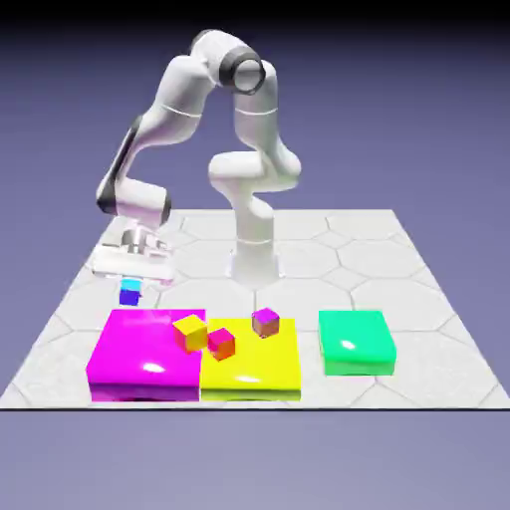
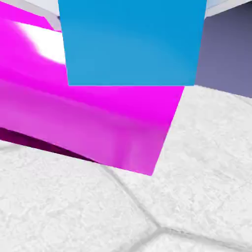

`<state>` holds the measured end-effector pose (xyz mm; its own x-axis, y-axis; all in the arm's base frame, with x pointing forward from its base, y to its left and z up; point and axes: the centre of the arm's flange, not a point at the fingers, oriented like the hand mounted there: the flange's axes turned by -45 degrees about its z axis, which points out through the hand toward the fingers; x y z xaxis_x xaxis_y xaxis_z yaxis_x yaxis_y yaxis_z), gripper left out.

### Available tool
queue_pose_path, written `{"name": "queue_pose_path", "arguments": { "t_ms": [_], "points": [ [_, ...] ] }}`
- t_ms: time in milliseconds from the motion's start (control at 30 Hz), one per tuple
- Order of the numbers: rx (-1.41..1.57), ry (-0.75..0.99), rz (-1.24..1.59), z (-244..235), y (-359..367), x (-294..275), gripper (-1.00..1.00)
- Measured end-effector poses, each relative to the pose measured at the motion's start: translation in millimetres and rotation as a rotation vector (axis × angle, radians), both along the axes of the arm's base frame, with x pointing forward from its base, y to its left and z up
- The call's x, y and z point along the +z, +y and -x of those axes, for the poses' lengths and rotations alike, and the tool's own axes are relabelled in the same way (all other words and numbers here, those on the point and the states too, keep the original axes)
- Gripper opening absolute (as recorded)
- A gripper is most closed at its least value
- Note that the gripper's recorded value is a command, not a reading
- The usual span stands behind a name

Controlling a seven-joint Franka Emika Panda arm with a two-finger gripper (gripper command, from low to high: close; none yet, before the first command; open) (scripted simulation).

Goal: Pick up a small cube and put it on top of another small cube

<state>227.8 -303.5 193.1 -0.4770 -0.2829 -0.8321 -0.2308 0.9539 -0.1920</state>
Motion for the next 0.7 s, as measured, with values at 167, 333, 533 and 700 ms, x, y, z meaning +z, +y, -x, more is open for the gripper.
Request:
{"name": "queue_pose_path", "arguments": {
  "t_ms": [167,333,533,700],
  "points": [
    [0.243,-0.002,-0.075,-65.6,22.3,34.7,-1.00],
    [0.460,0.031,-0.119,-120.0,50.9,72.4,-1.00],
    [0.526,0.077,-0.179,-149.0,82.0,67.9,-1.00],
    [0.524,0.076,-0.180,-169.0,101.5,35.6,-1.00]
  ]
}}
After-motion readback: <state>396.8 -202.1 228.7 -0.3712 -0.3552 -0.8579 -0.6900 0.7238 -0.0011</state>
